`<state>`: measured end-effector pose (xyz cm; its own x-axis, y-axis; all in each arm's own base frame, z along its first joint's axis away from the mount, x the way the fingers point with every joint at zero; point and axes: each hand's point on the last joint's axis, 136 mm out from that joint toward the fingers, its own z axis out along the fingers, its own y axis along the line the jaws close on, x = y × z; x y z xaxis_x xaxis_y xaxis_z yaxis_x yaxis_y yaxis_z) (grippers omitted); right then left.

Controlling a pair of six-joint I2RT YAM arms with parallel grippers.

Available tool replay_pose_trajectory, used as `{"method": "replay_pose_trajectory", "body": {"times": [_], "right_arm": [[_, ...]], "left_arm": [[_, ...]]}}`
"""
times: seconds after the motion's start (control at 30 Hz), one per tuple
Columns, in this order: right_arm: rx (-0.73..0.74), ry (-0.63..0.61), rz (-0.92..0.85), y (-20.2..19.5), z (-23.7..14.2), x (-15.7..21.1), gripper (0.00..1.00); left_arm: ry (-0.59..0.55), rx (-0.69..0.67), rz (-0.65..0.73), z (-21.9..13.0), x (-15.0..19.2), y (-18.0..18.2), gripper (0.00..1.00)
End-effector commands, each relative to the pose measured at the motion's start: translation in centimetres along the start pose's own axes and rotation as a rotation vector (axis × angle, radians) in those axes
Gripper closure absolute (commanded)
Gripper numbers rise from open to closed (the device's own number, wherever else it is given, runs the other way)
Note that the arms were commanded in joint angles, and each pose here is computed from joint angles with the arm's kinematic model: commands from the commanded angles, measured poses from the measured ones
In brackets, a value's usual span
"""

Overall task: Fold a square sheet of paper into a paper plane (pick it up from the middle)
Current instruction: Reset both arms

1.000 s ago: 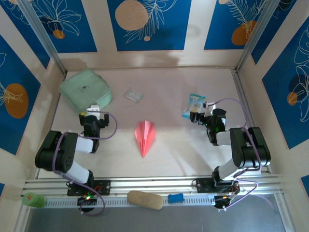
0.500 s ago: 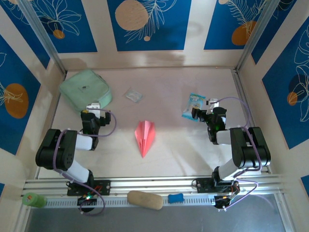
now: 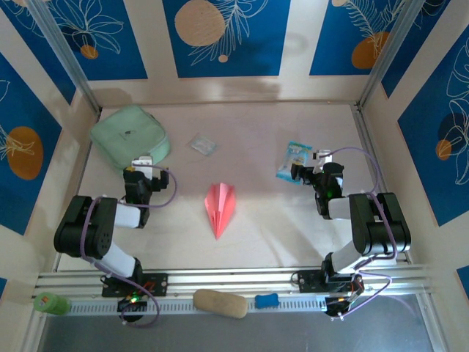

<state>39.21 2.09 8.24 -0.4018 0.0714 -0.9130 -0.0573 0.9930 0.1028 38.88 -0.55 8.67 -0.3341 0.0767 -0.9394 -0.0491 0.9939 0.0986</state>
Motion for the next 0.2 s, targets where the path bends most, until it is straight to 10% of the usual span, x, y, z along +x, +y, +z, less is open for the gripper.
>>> {"method": "replay_pose_trajectory", "body": {"times": [0.0, 0.17], "right_arm": [[0.013, -0.039, 0.007, -0.11, -0.04, -1.28, 0.01], [0.013, -0.040, 0.008, -0.11, -0.07, -1.27, 0.01]], "left_arm": [[-0.020, 0.011, -0.006, 0.25, -0.78, -0.10, 0.00], [-0.021, 0.011, -0.007, 0.25, -0.80, -0.10, 0.00]]}}
